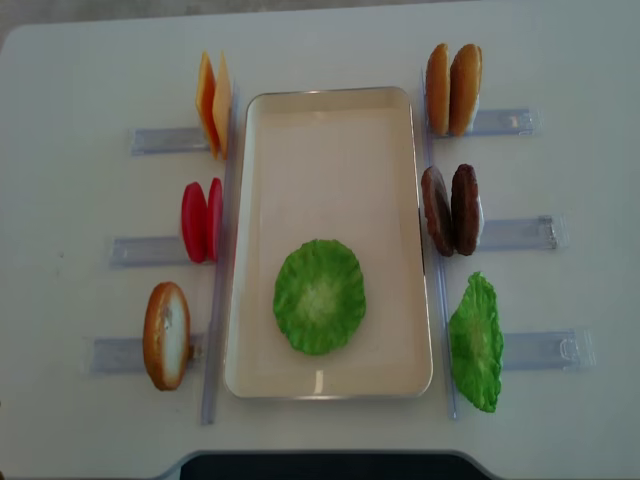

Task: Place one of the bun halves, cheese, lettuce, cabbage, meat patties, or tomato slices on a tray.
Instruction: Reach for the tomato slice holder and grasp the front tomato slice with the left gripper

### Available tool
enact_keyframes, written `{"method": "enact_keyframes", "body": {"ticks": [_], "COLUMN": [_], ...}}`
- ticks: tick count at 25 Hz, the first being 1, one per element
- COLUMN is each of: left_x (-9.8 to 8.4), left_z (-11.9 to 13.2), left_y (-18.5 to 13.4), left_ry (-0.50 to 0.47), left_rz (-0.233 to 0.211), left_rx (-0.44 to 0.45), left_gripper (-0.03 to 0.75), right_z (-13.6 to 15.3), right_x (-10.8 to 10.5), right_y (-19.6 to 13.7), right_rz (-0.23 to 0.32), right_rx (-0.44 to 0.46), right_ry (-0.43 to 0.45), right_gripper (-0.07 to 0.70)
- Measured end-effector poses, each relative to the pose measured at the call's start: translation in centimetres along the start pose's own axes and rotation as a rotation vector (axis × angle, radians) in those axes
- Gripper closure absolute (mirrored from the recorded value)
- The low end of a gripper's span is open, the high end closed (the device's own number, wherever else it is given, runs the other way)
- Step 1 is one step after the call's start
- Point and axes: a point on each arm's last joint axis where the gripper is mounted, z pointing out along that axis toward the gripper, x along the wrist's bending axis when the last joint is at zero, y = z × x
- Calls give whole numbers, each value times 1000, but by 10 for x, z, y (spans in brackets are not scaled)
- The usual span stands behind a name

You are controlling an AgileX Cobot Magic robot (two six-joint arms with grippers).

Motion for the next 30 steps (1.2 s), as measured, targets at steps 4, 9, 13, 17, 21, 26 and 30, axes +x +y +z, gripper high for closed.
{"method": "enact_keyframes", "body": {"ticks": [4,9,13,17,21,26,30], "left_x": [0,0,0,0,0,0,3], "left_z": [0,0,0,0,0,0,-5], "left_y": [0,0,0,0,0,0,3], "left_ry": [0,0,0,0,0,0,27], "left_rz": [0,0,0,0,0,0,12], "left_rx": [0,0,0,0,0,0,-15], "left_gripper": [496,496,496,496,496,496,459], "right_z": [0,0,0,0,0,0,0], "right_x": [0,0,0,0,0,0,0], "right_y": [0,0,0,0,0,0,0], "right_rz": [0,0,2,2,3,3,3], "right_rx": [0,0,0,0,0,0,0], "right_ry": [0,0,4,4,4,4,4], "right_gripper": [218,218,218,218,218,218,218]}}
